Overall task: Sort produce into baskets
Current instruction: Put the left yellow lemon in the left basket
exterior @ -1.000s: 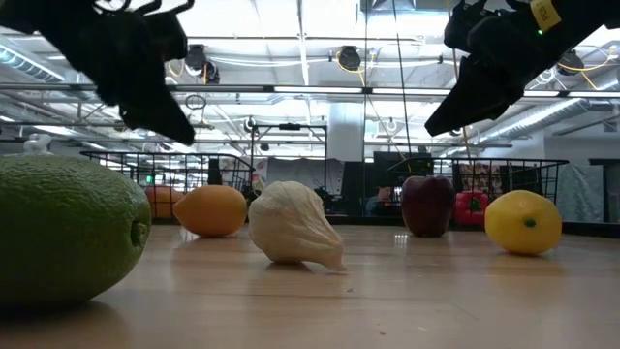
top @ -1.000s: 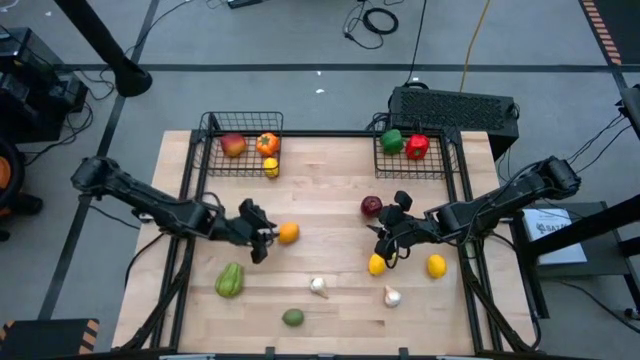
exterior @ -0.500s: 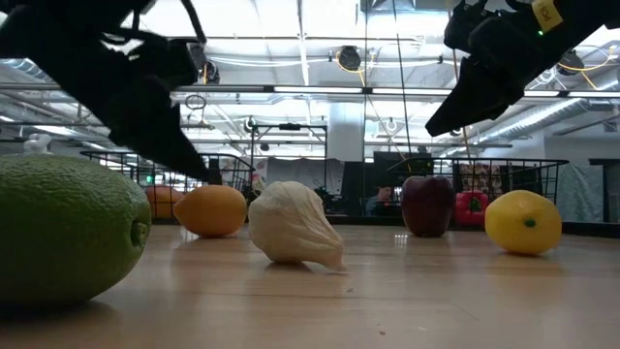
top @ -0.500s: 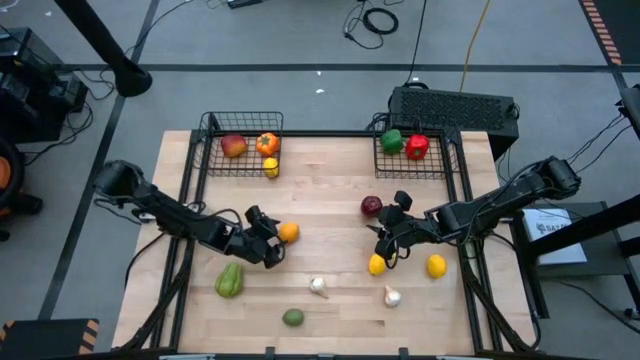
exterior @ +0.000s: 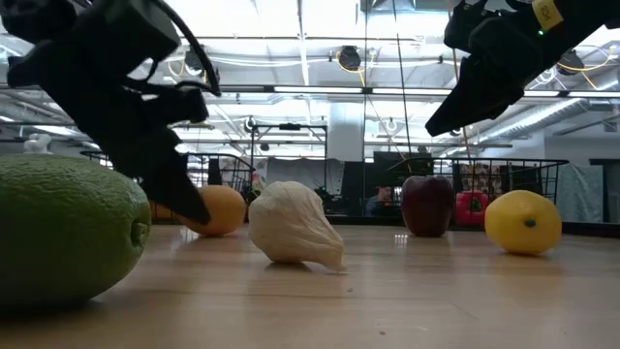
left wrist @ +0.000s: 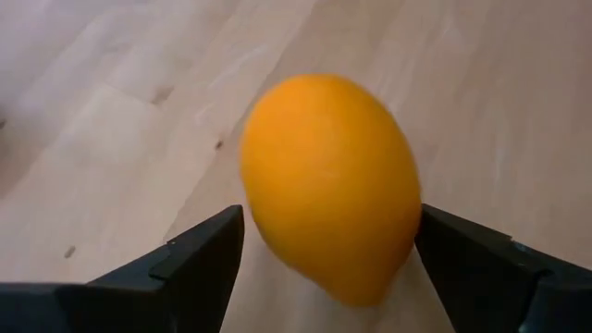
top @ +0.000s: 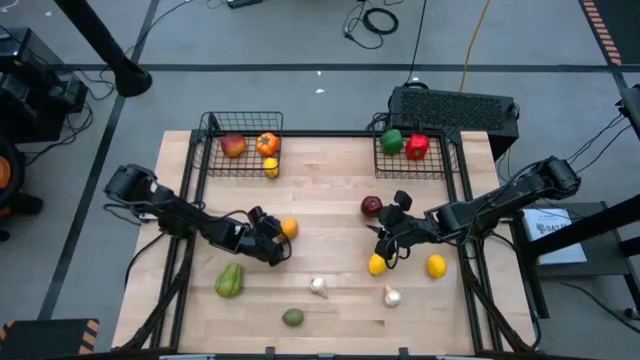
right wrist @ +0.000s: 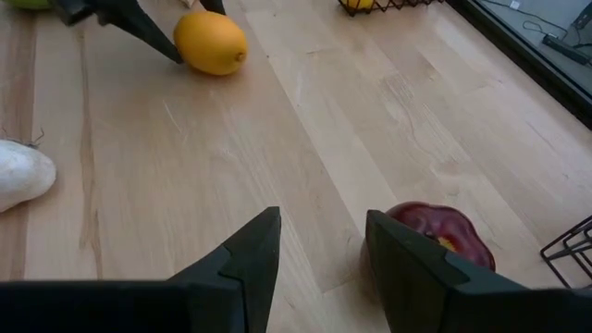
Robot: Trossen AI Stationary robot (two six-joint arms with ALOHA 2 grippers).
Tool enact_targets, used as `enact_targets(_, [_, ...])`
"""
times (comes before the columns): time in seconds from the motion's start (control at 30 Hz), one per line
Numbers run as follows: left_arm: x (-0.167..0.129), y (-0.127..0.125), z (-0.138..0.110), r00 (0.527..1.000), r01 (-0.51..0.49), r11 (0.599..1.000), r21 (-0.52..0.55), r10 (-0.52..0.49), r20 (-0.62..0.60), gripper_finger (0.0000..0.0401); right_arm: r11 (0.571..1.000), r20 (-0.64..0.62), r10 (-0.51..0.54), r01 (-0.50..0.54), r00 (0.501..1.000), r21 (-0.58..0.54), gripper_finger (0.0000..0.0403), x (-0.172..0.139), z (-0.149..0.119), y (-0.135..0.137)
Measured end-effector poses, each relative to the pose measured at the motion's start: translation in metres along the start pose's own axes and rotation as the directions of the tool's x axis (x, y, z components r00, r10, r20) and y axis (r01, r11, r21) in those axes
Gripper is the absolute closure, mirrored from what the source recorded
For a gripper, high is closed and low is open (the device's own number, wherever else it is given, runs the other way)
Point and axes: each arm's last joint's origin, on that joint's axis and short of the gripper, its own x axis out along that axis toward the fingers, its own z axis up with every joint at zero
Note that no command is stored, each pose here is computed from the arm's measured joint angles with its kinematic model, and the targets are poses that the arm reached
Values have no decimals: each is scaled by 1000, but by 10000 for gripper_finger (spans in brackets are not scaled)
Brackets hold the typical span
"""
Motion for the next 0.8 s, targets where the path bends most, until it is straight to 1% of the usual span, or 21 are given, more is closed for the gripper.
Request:
enact_targets(0.17, [8, 1, 2, 1000, -7, 1000, -20, 7, 14, 92, 1000, 0, 0, 0, 1000, 0, 250, 0, 0, 0])
enact_targets(0.27, [8, 0, 3, 1000, -4, 1000, -7, 4, 27, 114, 1000, 0, 0, 0, 1000, 0, 250, 0, 0, 0])
enact_targets(0.4, [8, 1, 4, 998, -30, 999, -13, 31, 51, 141, 1000, 0, 0, 0, 1000, 0, 250, 0, 0, 0])
enact_targets(0.57, [8, 1, 5, 998, -34, 999, -22, 35, 59, 148, 1000, 0, 0, 0, 1000, 0, 250, 0, 0, 0])
enact_targets(0.67, [2, -1, 14, 996, -15, 999, -39, 18, 87, 149, 1000, 0, 0, 0, 1000, -3, 250, 0, 0, 0])
enact_targets(0.8, [-13, -3, 36, 986, 19, 1000, -4, -19, 163, 150, 1000, 0, 0, 0, 1000, 1, 250, 0, 0, 0])
